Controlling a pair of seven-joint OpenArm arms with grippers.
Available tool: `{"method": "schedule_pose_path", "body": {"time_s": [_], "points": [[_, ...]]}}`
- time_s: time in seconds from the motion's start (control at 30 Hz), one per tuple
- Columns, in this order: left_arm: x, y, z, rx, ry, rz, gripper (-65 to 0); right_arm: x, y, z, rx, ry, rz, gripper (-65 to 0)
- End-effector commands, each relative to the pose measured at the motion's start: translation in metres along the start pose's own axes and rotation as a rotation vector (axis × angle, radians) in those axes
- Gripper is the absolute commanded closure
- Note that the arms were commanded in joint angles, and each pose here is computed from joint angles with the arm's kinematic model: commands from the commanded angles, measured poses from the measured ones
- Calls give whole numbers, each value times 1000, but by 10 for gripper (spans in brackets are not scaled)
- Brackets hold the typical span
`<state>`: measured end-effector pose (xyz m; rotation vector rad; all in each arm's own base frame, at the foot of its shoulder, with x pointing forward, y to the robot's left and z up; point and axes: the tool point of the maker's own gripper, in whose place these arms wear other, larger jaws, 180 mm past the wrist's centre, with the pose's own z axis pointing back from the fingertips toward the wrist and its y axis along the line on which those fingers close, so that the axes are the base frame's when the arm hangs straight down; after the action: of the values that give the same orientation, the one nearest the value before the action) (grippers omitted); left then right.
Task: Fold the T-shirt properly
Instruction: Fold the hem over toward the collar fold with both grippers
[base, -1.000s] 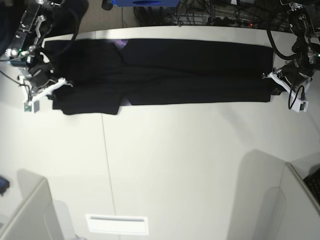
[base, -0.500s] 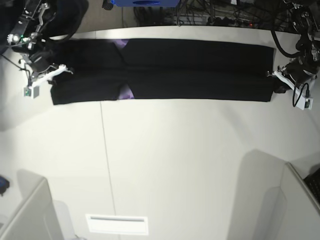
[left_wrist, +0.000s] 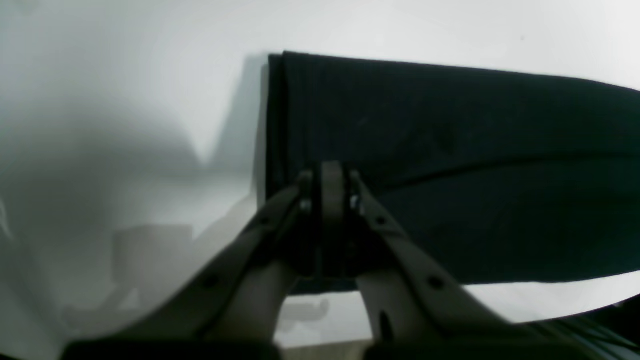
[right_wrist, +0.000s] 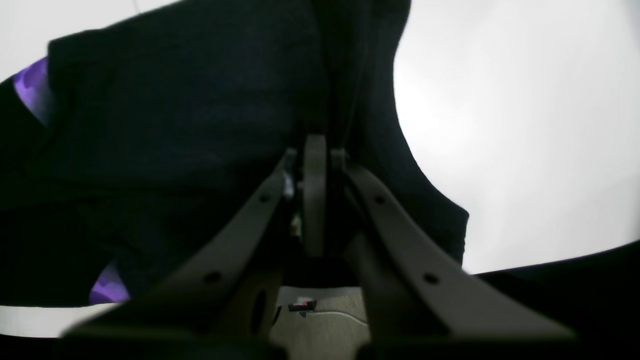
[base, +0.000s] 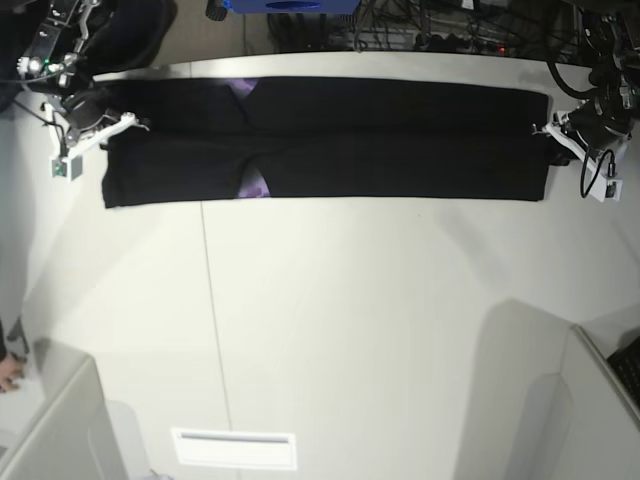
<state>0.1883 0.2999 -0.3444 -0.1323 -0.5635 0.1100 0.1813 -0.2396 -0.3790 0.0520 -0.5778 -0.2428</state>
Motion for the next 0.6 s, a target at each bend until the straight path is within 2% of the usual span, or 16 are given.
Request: {"method": "schedule_pose_path", "body": {"time_s": [0.0,0.33,0.5,0.53,0.57], "points": [[10,1,5,4,-30,-22,0,7,1,4,2,-30,3,0],[2,-9,-2,-22,2,-39,0,3,0,3,-6,-18,-9,0],[-3,9,-2,81,30,-85,0,-1,-11,5,-32,10,-29,-5],[-3,11,-2,94,31,-89,0,-1,-15,7,-45,6,-40,-56],[-3,13,-1,105,33,-91,-31,0,-20,8,-57,2,-48,-113]]}}
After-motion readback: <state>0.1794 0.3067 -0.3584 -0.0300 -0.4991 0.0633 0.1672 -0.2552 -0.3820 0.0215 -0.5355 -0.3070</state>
